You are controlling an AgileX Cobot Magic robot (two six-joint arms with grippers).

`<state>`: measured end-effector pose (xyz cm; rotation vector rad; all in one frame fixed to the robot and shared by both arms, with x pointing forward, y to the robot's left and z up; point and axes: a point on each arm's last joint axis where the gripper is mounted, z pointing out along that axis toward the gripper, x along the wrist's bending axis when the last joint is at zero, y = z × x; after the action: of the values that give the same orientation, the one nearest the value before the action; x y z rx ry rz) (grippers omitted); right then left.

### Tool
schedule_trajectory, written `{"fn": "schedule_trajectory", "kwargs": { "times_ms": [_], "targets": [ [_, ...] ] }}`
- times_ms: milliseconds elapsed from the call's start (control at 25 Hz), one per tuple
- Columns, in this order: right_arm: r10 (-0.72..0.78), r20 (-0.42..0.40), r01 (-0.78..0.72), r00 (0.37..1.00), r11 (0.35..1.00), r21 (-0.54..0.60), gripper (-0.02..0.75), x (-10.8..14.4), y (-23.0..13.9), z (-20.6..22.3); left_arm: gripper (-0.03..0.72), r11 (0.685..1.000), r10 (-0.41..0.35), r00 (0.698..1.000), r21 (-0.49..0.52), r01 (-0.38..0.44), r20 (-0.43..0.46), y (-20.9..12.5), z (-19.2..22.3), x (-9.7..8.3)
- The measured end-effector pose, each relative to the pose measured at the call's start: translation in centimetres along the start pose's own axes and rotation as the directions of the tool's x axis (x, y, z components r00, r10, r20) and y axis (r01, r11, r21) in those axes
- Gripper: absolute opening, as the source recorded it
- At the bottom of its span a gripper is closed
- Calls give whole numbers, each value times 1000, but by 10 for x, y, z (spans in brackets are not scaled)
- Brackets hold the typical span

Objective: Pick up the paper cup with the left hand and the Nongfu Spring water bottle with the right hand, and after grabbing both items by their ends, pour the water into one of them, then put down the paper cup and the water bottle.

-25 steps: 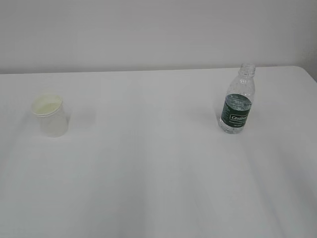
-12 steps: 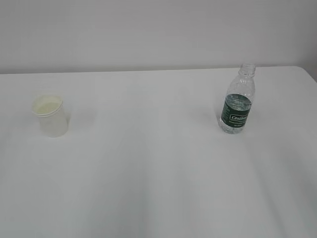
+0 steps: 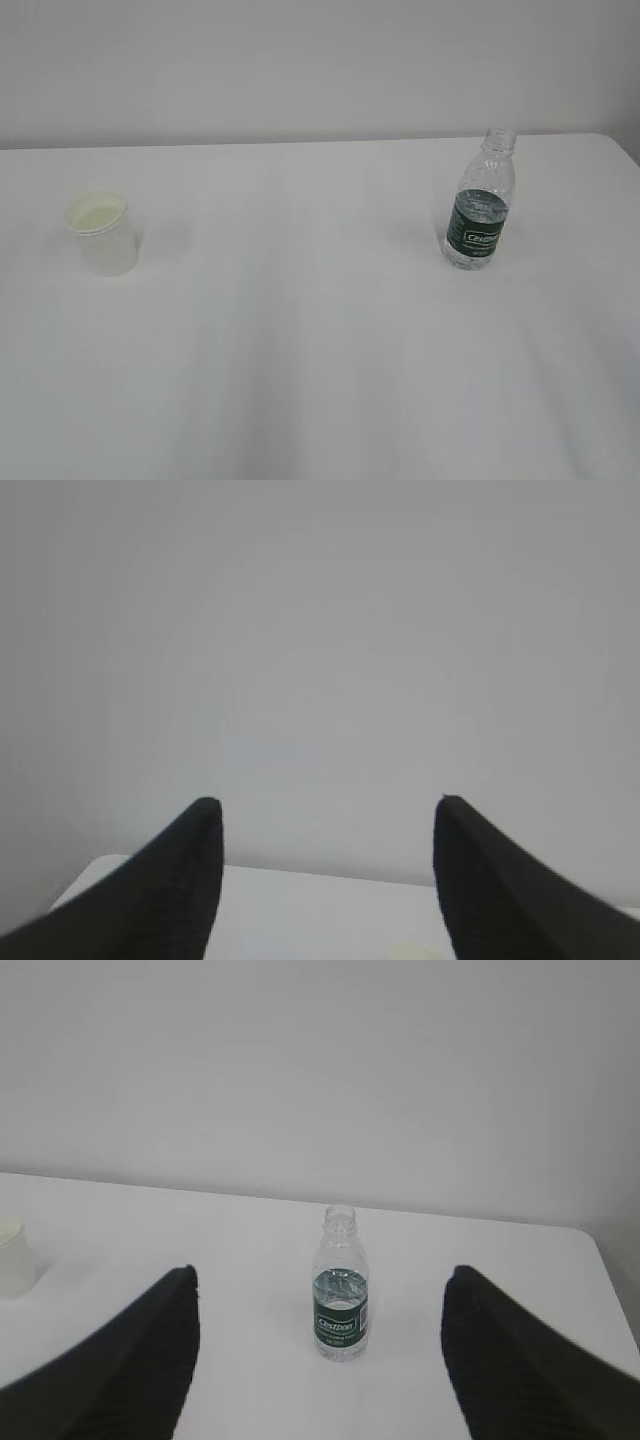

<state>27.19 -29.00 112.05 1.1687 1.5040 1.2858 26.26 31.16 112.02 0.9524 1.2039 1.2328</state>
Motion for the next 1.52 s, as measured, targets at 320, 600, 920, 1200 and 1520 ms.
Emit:
{"fn": "schedule_trajectory", "kwargs": {
  "times_ms": [320, 600, 920, 1200, 1520],
  "targets": [
    [-1, -4, 2, 1000, 998, 61, 573, 1, -18, -27, 468, 991, 119, 993, 55, -119, -9, 12, -29, 3],
    [12, -21, -9, 1000, 990, 143, 573, 3, -30, -38, 461, 963, 156, 988, 221, -156, 17, 15, -48, 3],
    [15, -32, -7, 999, 972, 235, 573, 4, -30, -57, 461, 915, 66, 992, 391, -104, 109, 10, -64, -5],
    [14, -36, -1, 999, 950, 313, 573, 4, -29, -73, 456, 857, -39, 982, 511, -62, 186, 0, -71, -15],
    [73, -21, -65, 997, 962, 264, 573, 5, -33, -85, 431, 837, -37, 982, 543, -73, 188, -5, -77, -14]
  ]
}}
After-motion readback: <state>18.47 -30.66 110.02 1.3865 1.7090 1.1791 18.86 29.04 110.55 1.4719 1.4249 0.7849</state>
